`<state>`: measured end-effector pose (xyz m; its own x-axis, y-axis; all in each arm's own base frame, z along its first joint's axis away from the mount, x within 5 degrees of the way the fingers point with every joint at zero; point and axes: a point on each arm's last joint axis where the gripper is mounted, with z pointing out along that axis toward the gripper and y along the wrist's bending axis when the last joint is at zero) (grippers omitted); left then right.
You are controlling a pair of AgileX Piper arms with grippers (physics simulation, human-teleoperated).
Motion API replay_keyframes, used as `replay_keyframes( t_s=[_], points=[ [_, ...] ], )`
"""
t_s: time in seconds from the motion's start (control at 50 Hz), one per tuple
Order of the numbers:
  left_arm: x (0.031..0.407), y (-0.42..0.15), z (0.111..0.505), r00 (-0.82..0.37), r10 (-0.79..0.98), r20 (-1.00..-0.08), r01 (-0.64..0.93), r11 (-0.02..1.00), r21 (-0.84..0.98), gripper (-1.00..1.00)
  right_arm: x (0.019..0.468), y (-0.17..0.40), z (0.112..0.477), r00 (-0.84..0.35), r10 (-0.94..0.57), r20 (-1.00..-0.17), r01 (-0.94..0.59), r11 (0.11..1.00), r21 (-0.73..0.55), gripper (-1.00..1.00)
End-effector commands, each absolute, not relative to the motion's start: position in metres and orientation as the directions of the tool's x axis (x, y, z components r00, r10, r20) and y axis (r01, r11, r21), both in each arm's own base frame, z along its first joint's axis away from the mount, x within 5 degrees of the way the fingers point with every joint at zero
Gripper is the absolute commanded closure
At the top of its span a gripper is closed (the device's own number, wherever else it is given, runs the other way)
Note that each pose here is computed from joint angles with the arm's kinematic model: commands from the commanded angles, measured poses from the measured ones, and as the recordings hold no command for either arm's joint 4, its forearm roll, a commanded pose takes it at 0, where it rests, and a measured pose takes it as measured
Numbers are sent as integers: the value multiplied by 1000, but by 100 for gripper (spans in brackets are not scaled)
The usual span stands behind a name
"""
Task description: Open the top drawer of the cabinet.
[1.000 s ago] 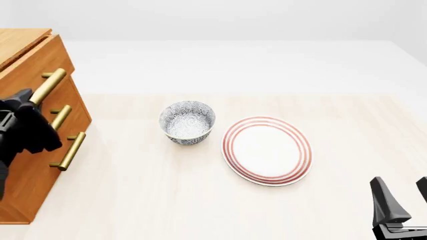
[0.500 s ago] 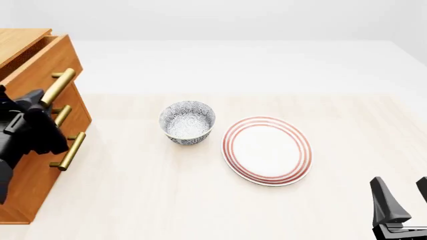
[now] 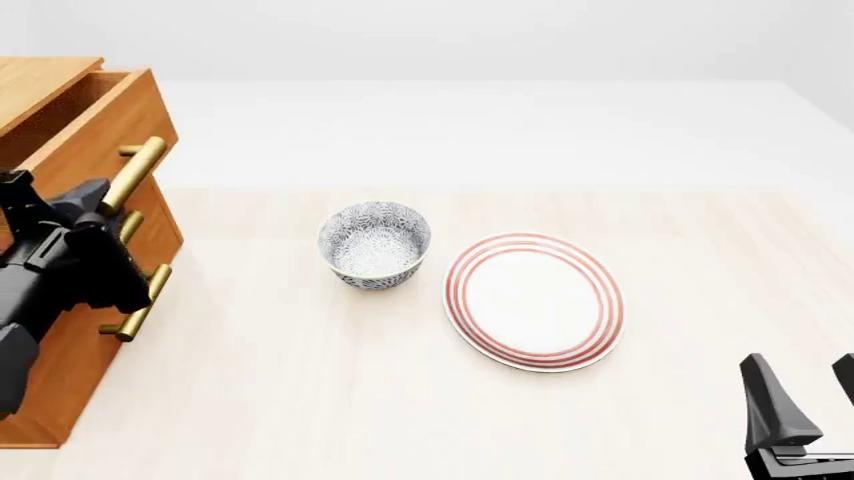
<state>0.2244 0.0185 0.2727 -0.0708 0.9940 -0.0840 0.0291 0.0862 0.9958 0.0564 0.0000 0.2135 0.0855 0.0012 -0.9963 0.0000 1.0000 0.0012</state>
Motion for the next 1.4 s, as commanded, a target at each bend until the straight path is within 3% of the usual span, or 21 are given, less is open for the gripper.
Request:
replay_keyframes(
  t_s=[0.02,0.84,1.4],
  points=[
    [218,6,265,-32,992,-119,49,120,992,100,56,0,214,86,1,-996,0,1000,1,-100],
    [227,-31,261,134,990,-43,15,42,999,100,56,0,214,86,1,-996,0,1000,1,-100],
    [223,-46,276,201,978,-62,1,63,998,100,56,0,214,86,1,-996,0,1000,1,-100]
  ],
)
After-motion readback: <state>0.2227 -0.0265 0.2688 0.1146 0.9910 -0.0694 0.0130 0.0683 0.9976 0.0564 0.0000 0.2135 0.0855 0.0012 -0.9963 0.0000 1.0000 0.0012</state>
